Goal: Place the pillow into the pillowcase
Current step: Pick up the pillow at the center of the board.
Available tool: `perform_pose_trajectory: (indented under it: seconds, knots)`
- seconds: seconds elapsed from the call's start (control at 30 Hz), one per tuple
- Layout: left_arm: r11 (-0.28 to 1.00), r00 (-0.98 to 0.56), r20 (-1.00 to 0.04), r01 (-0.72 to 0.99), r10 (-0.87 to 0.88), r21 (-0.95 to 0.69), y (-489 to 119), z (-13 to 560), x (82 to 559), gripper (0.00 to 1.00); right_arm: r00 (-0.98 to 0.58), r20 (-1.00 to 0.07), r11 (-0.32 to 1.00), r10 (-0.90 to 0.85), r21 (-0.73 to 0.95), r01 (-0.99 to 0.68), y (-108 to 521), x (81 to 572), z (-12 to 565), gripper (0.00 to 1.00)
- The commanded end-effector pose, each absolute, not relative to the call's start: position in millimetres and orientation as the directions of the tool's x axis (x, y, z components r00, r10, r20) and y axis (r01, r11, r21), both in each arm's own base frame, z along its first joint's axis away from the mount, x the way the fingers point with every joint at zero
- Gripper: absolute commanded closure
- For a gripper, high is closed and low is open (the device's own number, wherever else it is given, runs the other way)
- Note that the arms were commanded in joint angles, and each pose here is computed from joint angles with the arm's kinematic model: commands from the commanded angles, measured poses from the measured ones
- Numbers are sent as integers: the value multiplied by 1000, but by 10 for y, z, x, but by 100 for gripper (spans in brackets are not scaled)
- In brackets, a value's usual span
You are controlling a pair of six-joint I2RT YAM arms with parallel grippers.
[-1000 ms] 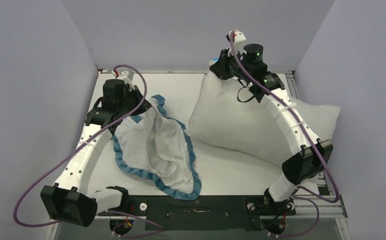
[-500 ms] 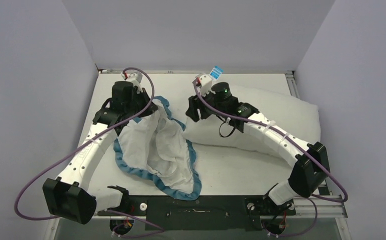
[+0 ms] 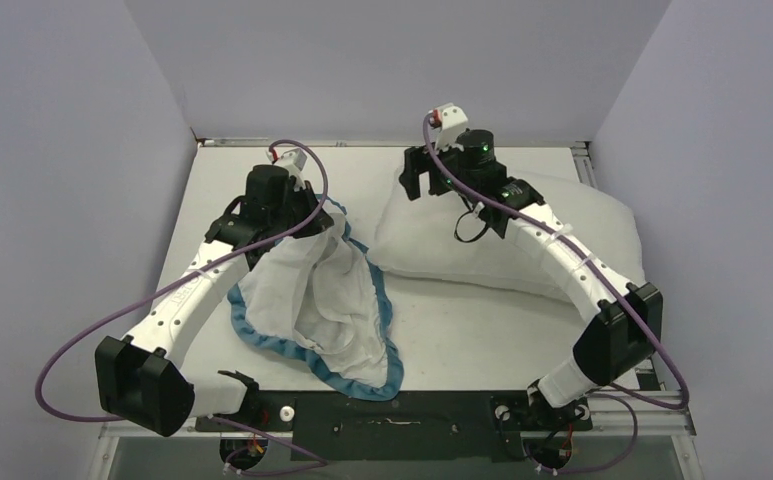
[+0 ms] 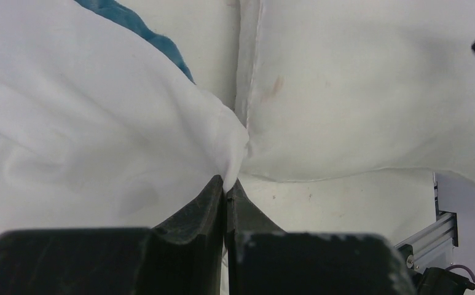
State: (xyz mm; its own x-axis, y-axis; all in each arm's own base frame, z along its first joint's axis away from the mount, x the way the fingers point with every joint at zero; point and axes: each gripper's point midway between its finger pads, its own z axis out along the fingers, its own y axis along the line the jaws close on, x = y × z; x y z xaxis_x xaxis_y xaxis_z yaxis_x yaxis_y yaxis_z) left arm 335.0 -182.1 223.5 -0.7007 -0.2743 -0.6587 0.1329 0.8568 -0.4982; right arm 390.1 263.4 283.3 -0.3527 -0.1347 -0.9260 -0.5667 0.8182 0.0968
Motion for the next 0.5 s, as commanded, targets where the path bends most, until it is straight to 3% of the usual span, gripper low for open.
perform_pose_trajectory:
  seconds: [0.0, 0.33, 0.47]
  knots:
    - [848, -662, -691, 156, -291, -507, -1844, 2379, 3392, 100, -387, -918, 880, -87, 111, -461, 2349, 4349, 2808, 10]
    - [852, -680, -678, 151, -279, -501, -1860, 2260, 3347, 100, -556, -830, 945, -39, 151, -291, 1864, 5379, 2193, 10]
    - [854, -687, -673, 148, -274, -498, -1863, 2224, 3332, 100, -618, -786, 930, -31, 204, -306, 1814, 5757, 1794, 10]
